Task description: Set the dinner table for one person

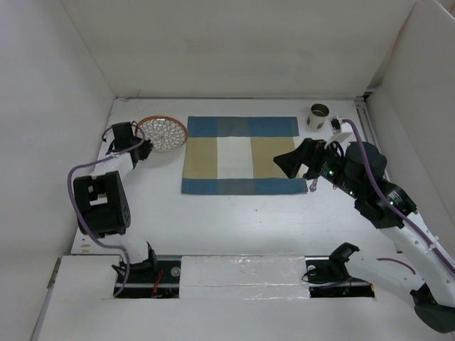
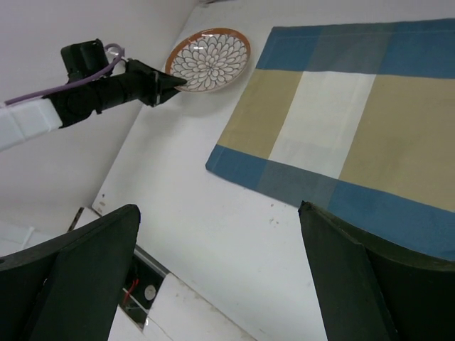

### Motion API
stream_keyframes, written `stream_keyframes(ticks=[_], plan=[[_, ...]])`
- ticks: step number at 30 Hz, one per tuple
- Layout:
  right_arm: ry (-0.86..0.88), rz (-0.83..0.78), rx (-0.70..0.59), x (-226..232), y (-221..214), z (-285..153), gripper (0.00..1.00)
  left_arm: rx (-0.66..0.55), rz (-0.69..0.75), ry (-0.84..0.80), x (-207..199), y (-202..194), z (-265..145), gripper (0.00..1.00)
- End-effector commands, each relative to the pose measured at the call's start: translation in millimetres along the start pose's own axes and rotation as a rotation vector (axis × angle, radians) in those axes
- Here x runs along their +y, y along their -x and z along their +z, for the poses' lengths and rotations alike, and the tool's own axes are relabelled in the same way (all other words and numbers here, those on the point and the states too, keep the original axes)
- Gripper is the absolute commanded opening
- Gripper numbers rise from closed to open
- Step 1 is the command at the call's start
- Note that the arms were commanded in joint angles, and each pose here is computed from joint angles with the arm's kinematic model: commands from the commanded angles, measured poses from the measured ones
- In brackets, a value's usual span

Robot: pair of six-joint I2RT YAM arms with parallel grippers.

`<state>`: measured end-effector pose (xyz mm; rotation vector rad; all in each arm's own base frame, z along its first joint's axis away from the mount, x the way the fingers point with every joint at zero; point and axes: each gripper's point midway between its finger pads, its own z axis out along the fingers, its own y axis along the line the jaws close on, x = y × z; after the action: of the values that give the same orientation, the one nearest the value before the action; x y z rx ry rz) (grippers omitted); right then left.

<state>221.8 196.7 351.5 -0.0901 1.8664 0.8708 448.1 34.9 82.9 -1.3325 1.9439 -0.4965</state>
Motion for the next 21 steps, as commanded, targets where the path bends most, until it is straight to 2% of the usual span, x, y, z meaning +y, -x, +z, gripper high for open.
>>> stream_keyframes(ticks=[1,5,8,12,14,16,18,21], plan=[[-0.012,-0.007,-0.065,-2,12,-10,1.0,-0.164,0.046,-0.311,-95,38,-70,0.0],[-0.027,0.005,-0.061,-9,7,-13,1.0,-0.179,0.128,-0.387,-131,24,-99,0.0],[-0.04,0.007,-0.057,-14,4,-14,1.0,-0.103,0.206,-0.478,-157,-6,-105,0.0],[-0.087,0.009,-0.073,-23,7,-14,1.0,0.194,0.347,-0.633,-190,-95,-100,0.0],[-0.164,0.015,-0.097,-40,11,-16,1.0,0.312,0.391,-0.66,-191,-145,-92,0.0],[-0.257,0.02,-0.067,-57,11,-15,1.0,0.357,0.415,-0.688,-202,-166,-94,0.0],[-0.364,0.048,-0.062,-80,16,-12,1.0,0.429,0.438,-0.665,-196,-197,-83,0.0],[-0.371,0.064,-0.047,-94,11,-8,1.0,0.547,0.489,-0.653,-192,-238,-73,0.0]])
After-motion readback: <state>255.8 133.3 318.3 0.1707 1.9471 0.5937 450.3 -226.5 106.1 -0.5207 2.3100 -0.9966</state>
